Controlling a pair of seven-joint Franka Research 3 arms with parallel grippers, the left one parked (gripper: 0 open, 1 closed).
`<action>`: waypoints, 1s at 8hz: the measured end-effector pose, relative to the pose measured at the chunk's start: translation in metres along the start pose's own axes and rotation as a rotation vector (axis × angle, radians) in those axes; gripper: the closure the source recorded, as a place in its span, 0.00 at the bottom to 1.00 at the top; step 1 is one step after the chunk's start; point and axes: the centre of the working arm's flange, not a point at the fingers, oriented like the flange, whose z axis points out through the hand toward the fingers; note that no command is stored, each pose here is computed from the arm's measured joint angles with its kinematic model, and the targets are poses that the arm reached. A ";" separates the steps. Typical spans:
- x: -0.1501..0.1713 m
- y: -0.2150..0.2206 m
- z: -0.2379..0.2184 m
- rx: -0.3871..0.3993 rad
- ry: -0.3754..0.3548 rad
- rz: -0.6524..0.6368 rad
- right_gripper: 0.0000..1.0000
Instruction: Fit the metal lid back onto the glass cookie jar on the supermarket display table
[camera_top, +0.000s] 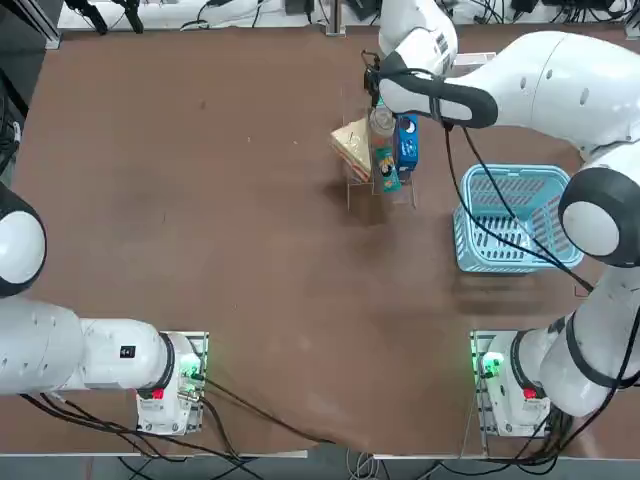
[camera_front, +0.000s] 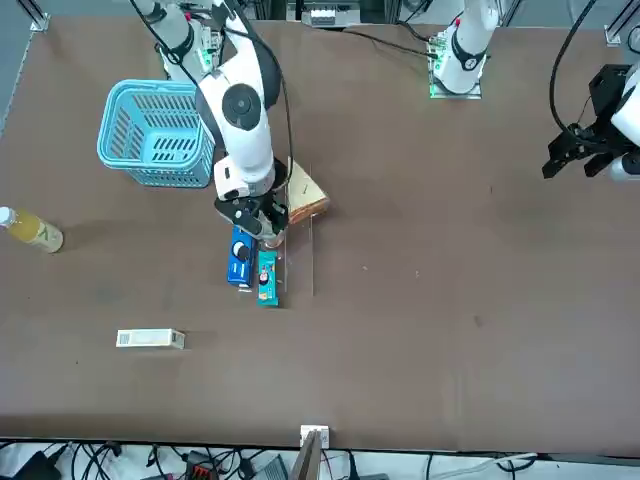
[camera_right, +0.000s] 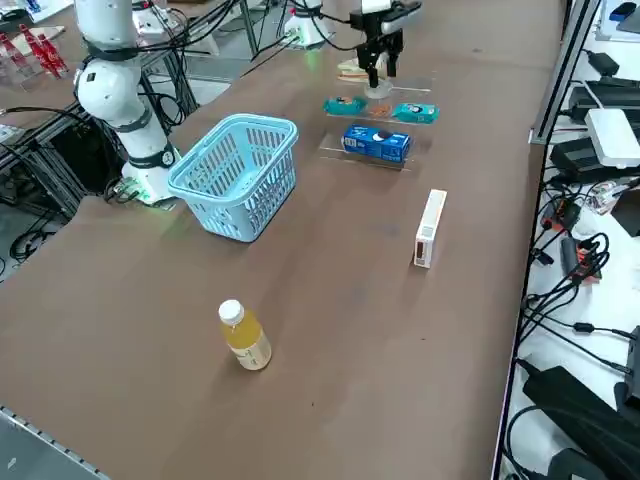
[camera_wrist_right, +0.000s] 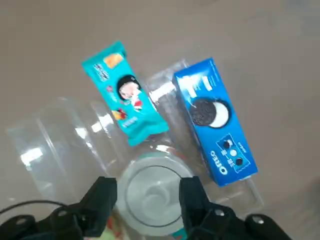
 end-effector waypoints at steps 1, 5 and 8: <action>0.005 -0.002 -0.015 0.021 0.012 0.007 0.20; 0.059 0.055 -0.094 -0.011 0.022 0.049 0.06; 0.113 0.143 -0.143 -0.073 -0.076 -0.127 0.04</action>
